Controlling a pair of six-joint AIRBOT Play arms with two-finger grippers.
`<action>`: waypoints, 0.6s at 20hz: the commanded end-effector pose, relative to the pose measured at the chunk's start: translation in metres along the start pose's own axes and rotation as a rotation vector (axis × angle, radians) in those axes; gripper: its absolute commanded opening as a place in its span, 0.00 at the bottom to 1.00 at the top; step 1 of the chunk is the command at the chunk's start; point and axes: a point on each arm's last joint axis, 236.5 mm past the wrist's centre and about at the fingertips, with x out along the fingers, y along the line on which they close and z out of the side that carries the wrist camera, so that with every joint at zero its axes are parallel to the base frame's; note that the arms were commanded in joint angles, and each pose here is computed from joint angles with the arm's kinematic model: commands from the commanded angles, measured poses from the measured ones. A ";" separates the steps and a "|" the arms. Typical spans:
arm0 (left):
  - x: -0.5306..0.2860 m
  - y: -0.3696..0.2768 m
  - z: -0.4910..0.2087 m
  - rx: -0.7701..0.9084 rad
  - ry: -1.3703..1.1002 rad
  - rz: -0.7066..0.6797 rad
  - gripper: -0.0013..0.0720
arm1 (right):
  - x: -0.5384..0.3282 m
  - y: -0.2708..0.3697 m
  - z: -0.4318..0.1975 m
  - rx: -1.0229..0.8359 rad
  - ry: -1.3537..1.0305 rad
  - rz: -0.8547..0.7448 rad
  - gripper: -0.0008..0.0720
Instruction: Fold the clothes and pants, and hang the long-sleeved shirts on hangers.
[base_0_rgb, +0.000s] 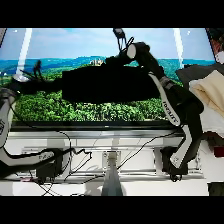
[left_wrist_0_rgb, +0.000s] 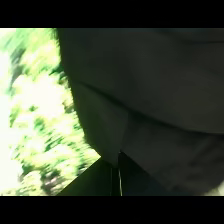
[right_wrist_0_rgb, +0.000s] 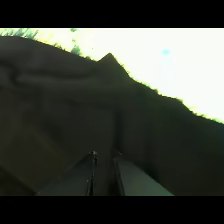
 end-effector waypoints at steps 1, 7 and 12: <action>-0.077 -0.058 0.030 0.186 -0.014 -0.093 0.03 | 0.038 0.072 -0.038 0.125 0.099 0.188 0.21; -0.171 -0.144 0.064 0.328 -0.274 -0.153 0.03 | 0.063 0.258 -0.097 0.207 0.126 0.504 0.18; -0.158 -0.164 0.052 0.326 -0.226 -0.195 0.03 | 0.035 0.230 -0.087 -0.055 0.113 0.356 0.18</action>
